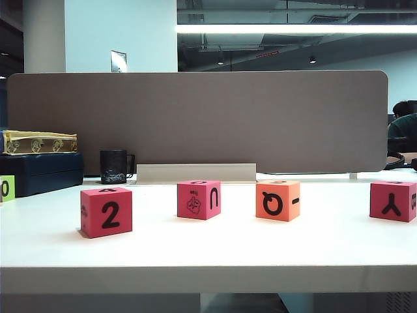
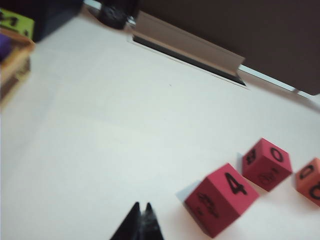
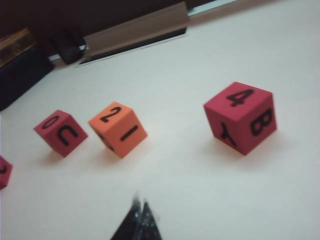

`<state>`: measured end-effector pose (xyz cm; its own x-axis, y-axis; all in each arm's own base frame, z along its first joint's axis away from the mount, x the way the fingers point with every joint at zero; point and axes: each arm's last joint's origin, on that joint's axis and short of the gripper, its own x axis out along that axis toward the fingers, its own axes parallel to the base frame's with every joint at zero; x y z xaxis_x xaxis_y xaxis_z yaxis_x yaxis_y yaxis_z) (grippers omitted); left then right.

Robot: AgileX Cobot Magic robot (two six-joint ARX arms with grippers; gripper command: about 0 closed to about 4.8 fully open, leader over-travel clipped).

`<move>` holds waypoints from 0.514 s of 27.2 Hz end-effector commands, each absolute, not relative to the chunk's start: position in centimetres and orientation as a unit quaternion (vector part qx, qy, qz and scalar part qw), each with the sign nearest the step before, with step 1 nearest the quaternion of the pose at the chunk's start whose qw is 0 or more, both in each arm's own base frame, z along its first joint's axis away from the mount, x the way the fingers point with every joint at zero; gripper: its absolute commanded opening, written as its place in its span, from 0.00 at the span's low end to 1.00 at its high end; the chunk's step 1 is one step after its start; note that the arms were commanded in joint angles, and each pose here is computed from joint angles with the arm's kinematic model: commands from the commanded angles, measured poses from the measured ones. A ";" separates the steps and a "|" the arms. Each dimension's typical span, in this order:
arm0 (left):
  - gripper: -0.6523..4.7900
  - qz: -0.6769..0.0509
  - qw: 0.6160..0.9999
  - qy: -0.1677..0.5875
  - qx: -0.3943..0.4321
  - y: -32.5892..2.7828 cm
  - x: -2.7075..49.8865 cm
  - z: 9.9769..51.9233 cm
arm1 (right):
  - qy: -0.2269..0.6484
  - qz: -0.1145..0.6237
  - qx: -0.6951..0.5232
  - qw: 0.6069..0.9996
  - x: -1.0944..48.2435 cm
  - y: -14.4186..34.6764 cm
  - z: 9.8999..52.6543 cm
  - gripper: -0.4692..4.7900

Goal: Select the appropriate blocks from the scattered letter blocks on the table and arrange them in a row to spell out "2024".

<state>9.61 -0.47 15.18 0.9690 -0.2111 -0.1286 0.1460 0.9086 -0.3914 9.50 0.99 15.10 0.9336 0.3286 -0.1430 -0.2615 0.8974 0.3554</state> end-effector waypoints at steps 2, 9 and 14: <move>0.11 -0.116 0.966 0.080 -0.216 -0.6 9.4 16.2 | 0.059 0.176 0.163 0.969 9.2 1.1 17.0 0.08; 0.11 -0.121 0.969 0.046 -0.209 -0.6 8.4 19.8 | -0.017 0.176 0.150 0.973 7.9 1.0 22.2 0.08; 0.11 -0.141 0.972 0.065 -0.174 -0.8 7.9 22.7 | -0.002 0.174 0.147 0.974 7.2 1.0 25.3 0.08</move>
<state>7.99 -0.70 22.12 0.9586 -0.2771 -0.0661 0.2328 0.8955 -0.3794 7.21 1.01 24.89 0.9374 0.3398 0.0756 -0.3469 0.8934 0.2855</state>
